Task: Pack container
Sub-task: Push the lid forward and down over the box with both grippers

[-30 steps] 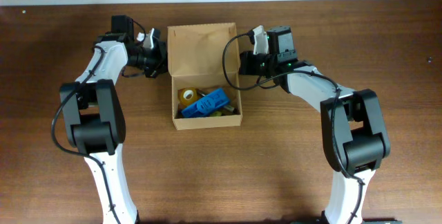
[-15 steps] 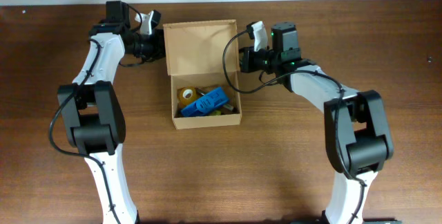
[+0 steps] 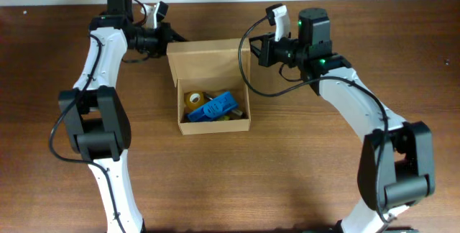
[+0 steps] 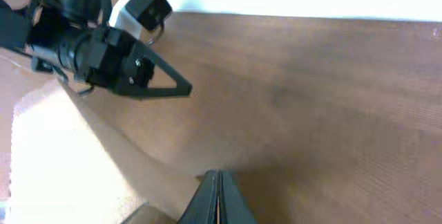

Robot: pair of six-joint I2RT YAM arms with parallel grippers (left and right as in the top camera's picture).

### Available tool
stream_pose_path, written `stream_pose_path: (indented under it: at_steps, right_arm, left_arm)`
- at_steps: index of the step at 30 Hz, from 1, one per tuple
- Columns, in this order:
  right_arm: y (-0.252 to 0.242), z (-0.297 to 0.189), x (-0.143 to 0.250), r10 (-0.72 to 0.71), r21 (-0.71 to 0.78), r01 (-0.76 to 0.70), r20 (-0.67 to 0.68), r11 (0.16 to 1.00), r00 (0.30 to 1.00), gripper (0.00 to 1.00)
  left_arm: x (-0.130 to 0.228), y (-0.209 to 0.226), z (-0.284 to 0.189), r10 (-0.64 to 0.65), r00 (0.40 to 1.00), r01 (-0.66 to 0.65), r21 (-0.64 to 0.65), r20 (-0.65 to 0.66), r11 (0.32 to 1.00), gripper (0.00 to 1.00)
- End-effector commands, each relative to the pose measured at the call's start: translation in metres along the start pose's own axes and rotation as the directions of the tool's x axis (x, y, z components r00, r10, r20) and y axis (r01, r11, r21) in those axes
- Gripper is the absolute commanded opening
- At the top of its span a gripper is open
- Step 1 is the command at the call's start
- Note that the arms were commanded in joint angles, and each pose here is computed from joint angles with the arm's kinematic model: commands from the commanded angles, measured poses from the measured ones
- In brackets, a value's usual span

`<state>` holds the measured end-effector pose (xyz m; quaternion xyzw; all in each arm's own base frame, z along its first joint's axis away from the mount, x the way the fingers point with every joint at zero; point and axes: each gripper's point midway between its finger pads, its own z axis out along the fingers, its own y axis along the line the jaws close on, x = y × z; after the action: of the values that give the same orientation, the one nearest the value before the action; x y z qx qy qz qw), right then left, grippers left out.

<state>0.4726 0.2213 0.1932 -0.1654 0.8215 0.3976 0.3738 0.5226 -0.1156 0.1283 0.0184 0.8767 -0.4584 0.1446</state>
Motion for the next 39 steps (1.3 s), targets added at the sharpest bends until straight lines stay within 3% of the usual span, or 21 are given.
stream_pose_path:
  at_steps: [1, 11, 19, 27, 34, 39]
  right_arm:
    - [0.021, -0.011, -0.003, -0.013, -0.038, 0.013, -0.017, 0.999, 1.000, 0.03]
    - [0.065, -0.013, 0.041, 0.057, -0.059, -0.070, -0.197, 0.996, 0.979, 0.04]
    - [0.074, 0.005, 0.098, 0.084, 0.187, -0.019, -0.347, 0.982, 0.934, 0.04]
    - [0.083, 0.016, 0.134, 0.064, 0.383, 0.103, -0.399, 0.918, 0.915, 0.04]
    - [0.075, 0.034, 0.165, 0.087, 0.423, 0.130, -0.457, 0.897, 0.885, 0.03]
    - [0.060, 0.042, 0.187, 0.118, 0.442, 0.140, -0.506, 0.886, 0.855, 0.04]
  left_arm:
    - [-0.001, -0.013, -0.006, 0.056, 0.998, -0.056, 0.026, -0.008, 0.998, 0.02]
    - [0.024, -0.020, -0.029, 0.020, 0.995, -0.032, -0.118, -0.099, 0.993, 0.02]
    - [0.037, -0.013, -0.057, -0.008, 0.993, -0.031, -0.322, -0.118, 0.946, 0.02]
    - [0.045, -0.003, -0.095, -0.116, 0.992, 0.072, -0.546, -0.046, 0.834, 0.02]
    - [0.051, 0.001, -0.126, -0.183, 0.982, 0.170, -0.677, 0.053, 0.716, 0.02]
    - [0.053, -0.003, -0.132, -0.179, 0.982, 0.171, -0.684, 0.060, 0.709, 0.02]
